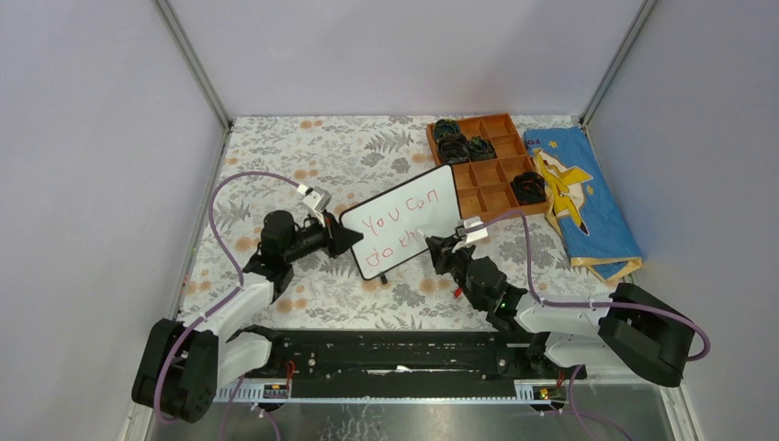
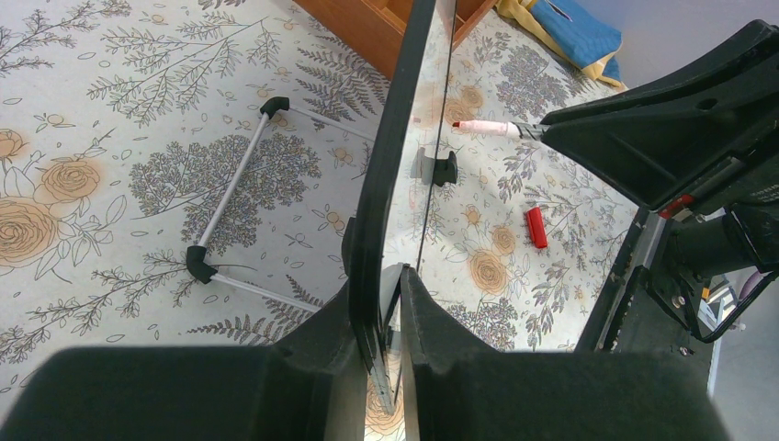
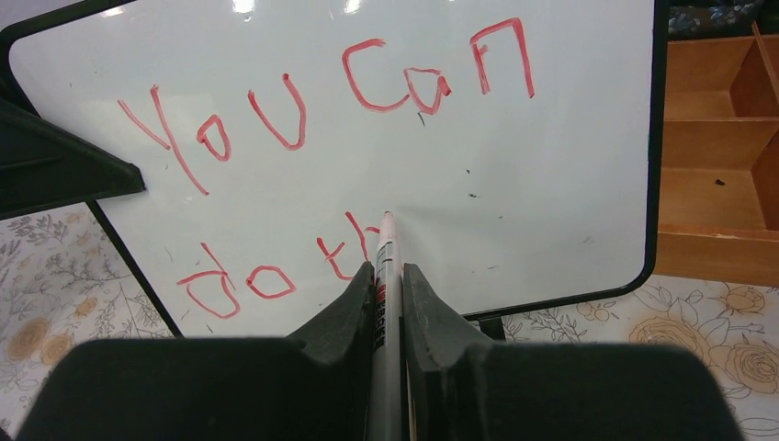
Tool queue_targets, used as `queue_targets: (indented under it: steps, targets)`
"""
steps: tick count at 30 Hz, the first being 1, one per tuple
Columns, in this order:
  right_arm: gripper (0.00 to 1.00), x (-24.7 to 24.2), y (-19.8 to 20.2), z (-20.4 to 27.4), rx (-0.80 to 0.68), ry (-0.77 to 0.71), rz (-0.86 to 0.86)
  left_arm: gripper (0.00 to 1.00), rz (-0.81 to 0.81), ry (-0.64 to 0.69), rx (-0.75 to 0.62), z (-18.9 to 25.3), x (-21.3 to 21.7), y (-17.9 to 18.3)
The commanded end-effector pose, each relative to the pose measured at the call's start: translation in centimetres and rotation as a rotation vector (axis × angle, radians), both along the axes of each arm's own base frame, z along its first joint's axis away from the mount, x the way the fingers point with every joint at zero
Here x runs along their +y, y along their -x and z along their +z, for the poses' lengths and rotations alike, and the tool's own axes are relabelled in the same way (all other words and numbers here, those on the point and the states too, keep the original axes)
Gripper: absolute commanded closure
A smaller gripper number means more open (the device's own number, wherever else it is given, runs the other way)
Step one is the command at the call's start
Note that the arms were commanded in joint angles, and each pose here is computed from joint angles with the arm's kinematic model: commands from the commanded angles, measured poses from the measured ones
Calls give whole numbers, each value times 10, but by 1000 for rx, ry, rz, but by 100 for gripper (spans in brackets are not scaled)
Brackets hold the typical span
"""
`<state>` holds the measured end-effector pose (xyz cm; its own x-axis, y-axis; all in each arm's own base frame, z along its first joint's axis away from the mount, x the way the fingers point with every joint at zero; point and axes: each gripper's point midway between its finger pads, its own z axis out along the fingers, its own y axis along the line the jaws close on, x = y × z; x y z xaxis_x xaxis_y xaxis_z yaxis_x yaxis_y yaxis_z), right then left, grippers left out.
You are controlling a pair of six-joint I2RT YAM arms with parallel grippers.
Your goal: Write a sentence on the whiteboard
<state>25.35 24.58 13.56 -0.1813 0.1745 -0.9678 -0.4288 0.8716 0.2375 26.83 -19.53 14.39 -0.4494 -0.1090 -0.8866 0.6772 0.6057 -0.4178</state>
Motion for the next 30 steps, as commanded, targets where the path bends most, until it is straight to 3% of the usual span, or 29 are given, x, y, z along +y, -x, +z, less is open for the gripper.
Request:
queue_targets:
  steps: [1,30]
  targets:
    - [100,3,-12,30,-56,-97,-49,87,65,-126,31,-31,15,-6]
    - [100,0,-24,11,-18,-75,-101,87,61,-130,21,-30,14,-4]
